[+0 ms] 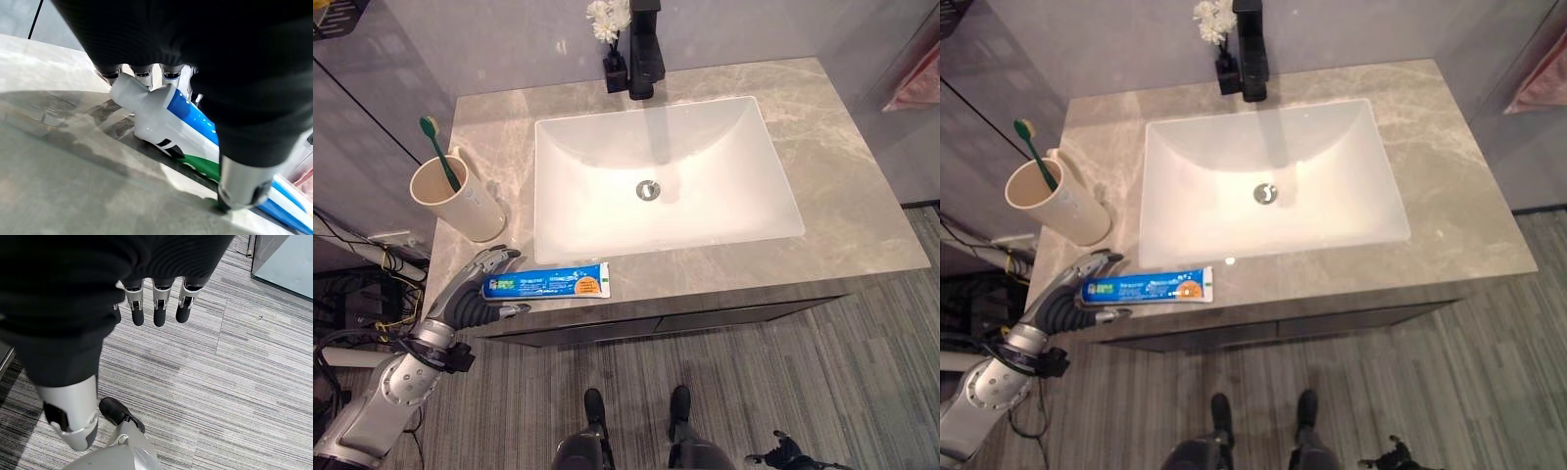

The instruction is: Put brush and paste in cup on sink, flatten towel.

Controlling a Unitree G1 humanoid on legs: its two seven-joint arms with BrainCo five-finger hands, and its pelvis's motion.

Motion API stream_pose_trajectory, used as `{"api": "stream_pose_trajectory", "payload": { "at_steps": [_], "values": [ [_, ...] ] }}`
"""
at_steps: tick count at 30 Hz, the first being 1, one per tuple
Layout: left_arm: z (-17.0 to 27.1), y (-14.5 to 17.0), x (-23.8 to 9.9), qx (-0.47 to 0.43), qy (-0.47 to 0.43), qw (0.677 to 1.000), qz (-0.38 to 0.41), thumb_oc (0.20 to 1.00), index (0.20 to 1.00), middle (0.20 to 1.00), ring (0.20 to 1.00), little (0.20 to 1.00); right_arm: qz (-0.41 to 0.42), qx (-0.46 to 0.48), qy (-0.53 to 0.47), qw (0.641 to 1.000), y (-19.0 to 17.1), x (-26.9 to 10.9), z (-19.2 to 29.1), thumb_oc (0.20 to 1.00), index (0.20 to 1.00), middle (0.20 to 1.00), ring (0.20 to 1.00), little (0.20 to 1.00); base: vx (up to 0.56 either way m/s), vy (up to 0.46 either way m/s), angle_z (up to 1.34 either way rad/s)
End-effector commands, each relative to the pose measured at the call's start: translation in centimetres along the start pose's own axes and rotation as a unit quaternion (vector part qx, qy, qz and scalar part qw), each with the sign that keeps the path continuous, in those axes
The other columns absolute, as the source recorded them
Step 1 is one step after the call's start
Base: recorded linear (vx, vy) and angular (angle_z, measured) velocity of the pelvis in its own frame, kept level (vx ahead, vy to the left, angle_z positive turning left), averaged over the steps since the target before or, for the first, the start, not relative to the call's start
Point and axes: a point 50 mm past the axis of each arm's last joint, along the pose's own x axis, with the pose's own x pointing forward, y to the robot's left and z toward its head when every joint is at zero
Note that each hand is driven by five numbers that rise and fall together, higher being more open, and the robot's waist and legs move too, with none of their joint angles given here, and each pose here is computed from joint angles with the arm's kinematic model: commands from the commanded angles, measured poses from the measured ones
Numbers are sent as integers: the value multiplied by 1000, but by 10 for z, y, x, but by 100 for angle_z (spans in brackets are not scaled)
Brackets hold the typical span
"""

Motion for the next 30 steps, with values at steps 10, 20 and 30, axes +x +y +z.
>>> {"api": "stream_pose_trajectory", "payload": {
  "at_steps": [10,20,30],
  "values": [
    [-29,-53,-23,7,91,987,-129,630,630,630,630,630,-13,-8,-17,1000,-1,2,17,1000,1000,1000,1000,1000,0,0,0],
    [-28,-53,-21,32,80,986,-144,677,677,677,677,677,-14,-6,-17,1000,-1,2,17,1000,1000,1000,1000,1000,0,0,0],
    [-24,-51,-19,120,41,975,-183,200,200,200,200,200,-15,-16,-18,1000,-1,2,17,1000,1000,1000,1000,1000,13,6,-1]
  ]
}}
